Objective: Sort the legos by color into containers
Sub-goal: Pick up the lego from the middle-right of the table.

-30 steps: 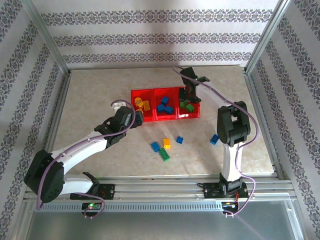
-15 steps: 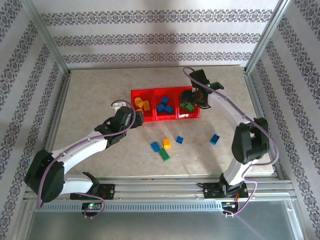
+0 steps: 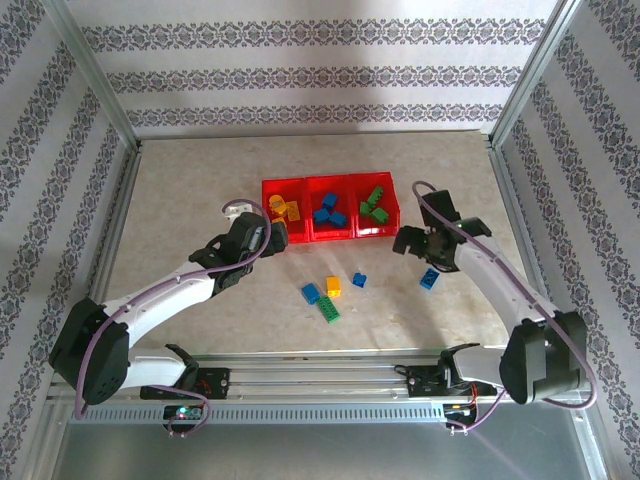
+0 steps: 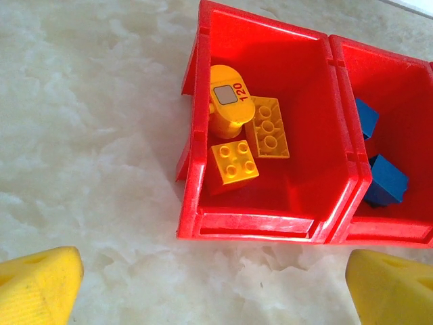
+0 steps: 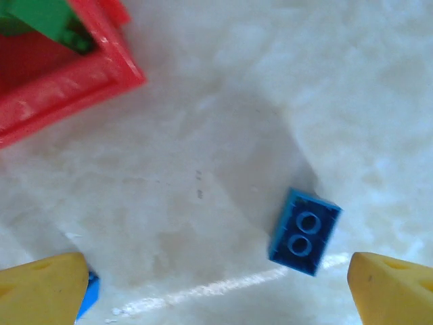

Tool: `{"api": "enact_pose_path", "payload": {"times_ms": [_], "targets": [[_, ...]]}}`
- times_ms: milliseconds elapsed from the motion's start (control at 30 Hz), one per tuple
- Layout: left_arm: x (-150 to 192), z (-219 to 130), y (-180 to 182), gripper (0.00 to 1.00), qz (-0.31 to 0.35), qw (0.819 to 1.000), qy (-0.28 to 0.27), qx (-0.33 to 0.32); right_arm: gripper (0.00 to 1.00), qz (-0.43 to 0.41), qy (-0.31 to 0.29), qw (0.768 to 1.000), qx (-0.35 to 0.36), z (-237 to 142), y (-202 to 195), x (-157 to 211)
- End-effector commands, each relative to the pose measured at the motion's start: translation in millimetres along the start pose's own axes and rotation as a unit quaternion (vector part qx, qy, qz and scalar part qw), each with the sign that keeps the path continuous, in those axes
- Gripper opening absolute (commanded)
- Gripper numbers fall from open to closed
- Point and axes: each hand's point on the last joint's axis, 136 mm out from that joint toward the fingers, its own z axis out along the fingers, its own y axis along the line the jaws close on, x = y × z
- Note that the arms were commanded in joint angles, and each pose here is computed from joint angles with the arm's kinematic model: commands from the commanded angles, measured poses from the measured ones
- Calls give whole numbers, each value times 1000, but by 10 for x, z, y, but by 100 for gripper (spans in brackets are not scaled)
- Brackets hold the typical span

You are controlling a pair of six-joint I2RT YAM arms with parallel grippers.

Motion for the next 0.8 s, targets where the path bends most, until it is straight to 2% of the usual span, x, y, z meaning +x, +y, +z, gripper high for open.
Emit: {"api": "enact_pose_path", "payload": {"times_ms": [0,200,600,767], "targets": [[19,44,35,100,-10,1000,3,-2,98,32,18,999,29,45,-252,188],[26,54,7,100,-13,1000,6,3,97,47,52,997,29,218,-372,346],[59,19,71,100,-17,1000,6,-2,72,52,96,992,64,614,-533,458],[50,23,59,100,-16,1000,6,-2,66,53,94,992,64,696,-527,406]]}}
